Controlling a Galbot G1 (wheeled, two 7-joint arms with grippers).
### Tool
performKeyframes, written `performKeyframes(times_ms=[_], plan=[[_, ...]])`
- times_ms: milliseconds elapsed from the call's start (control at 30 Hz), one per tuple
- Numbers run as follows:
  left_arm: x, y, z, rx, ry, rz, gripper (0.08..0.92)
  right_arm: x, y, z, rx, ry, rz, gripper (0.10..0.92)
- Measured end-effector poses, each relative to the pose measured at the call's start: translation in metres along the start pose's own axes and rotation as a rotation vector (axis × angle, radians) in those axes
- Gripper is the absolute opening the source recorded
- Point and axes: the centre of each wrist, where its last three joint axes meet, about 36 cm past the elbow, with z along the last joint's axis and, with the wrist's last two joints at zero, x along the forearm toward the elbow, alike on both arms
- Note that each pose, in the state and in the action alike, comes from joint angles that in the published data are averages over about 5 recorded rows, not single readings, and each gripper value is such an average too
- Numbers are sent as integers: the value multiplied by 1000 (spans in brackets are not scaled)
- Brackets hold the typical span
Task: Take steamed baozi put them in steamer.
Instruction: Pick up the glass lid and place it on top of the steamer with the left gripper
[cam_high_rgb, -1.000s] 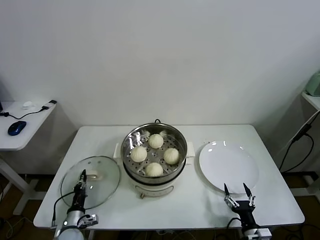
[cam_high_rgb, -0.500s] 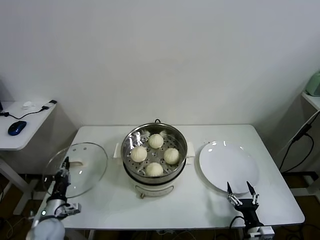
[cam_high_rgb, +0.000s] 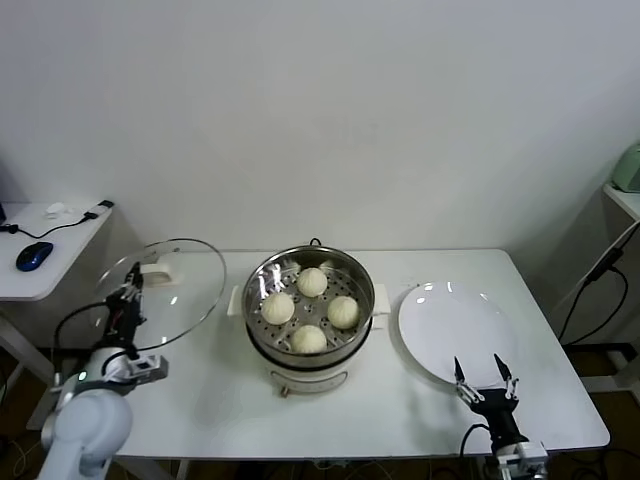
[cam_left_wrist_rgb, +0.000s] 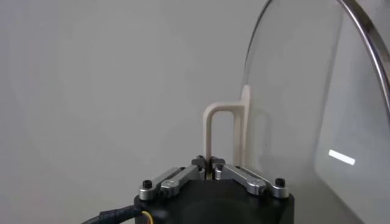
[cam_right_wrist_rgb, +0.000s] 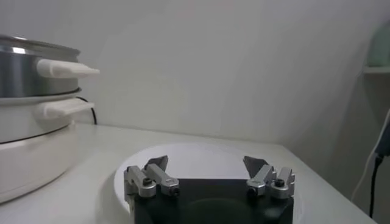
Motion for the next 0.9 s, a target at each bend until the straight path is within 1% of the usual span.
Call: performKeyframes(times_ms=[100, 267, 400, 567, 733, 900], plan=[[5, 9, -32, 13, -19, 13, 134, -1, 2, -2, 5, -4, -6, 823], [16, 14, -88, 37, -41, 40, 134, -2, 3, -2, 10, -8, -11, 823], [26, 16, -132, 51, -56, 43, 134, -3, 1, -1, 14, -12, -10, 823], [36, 15, -182, 69, -61, 37, 134, -3, 2, 2, 11, -14, -10, 823], [44, 10, -225, 85, -66, 41, 134, -1, 1, 3, 6, -19, -7, 823], [48, 7, -257, 97, -68, 42, 134, 2, 0, 6, 3, -20, 3, 823]])
